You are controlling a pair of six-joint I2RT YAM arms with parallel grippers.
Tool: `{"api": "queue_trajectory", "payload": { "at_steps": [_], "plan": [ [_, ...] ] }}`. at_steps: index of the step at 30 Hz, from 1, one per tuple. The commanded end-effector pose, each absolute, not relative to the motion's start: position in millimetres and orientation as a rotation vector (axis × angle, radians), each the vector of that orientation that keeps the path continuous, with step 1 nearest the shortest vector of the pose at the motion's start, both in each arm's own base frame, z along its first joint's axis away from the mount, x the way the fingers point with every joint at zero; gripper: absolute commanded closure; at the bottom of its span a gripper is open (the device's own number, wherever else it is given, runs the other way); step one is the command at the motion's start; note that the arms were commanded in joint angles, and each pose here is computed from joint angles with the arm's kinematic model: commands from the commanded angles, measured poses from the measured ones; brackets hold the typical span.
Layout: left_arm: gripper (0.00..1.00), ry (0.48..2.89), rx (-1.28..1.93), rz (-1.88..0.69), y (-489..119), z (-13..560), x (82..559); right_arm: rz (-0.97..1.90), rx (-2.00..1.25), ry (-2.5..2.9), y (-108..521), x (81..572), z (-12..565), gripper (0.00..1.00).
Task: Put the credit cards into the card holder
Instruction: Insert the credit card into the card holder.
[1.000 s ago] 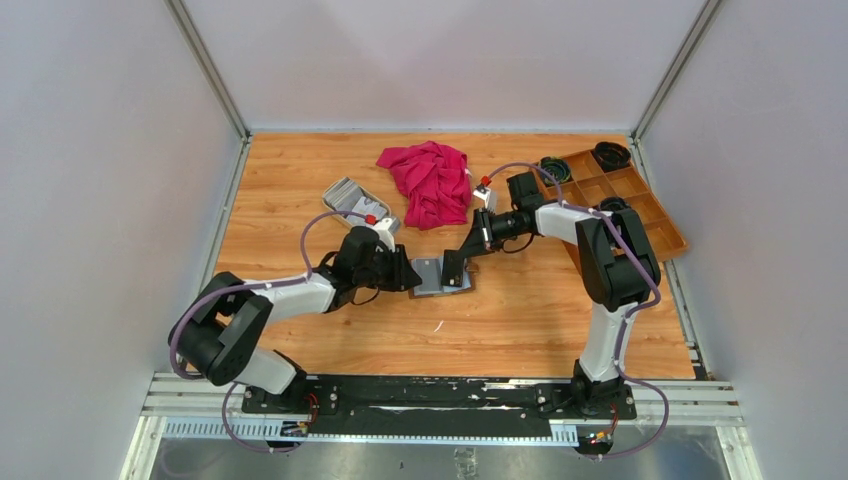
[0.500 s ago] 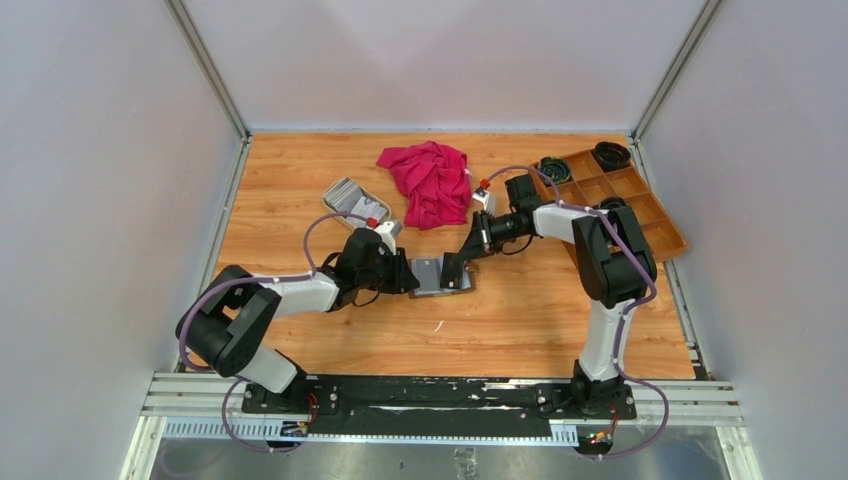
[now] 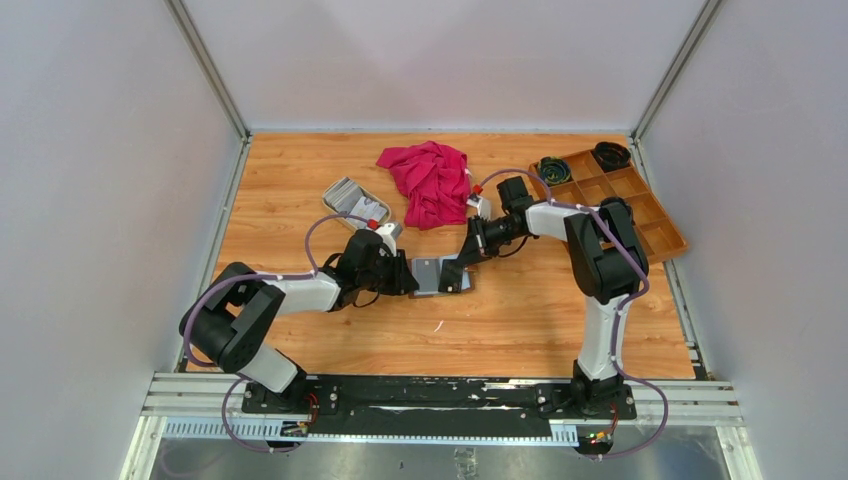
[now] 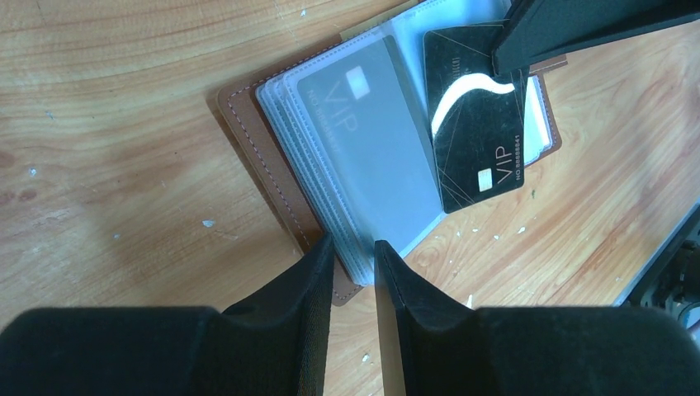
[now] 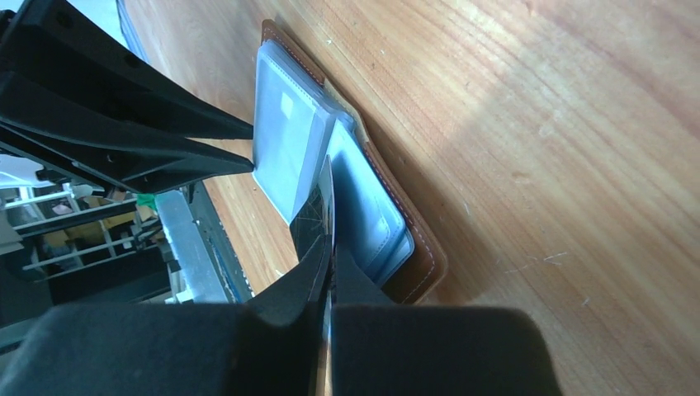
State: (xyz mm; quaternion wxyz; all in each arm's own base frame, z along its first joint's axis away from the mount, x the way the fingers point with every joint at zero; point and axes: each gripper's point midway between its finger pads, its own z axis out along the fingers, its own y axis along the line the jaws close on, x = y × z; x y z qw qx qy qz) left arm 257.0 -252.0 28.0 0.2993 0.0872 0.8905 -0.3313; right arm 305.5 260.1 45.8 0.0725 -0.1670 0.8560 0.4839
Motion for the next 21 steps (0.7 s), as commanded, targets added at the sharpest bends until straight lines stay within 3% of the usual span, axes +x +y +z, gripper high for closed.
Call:
{"api": "queue_trajectory", "payload": {
  "at_steps": [1, 21],
  "plan": [
    [0.72, 2.374, 0.259, -0.854, -250, 18, 254, 1.306, -0.580, 2.600, 257, 307, 38, 1.00],
    [0.72, 2.403, 0.265, -0.853, -251, 9, 253, 1.338, -0.551, 2.496, 267, 327, 60, 1.00]
  ]
}}
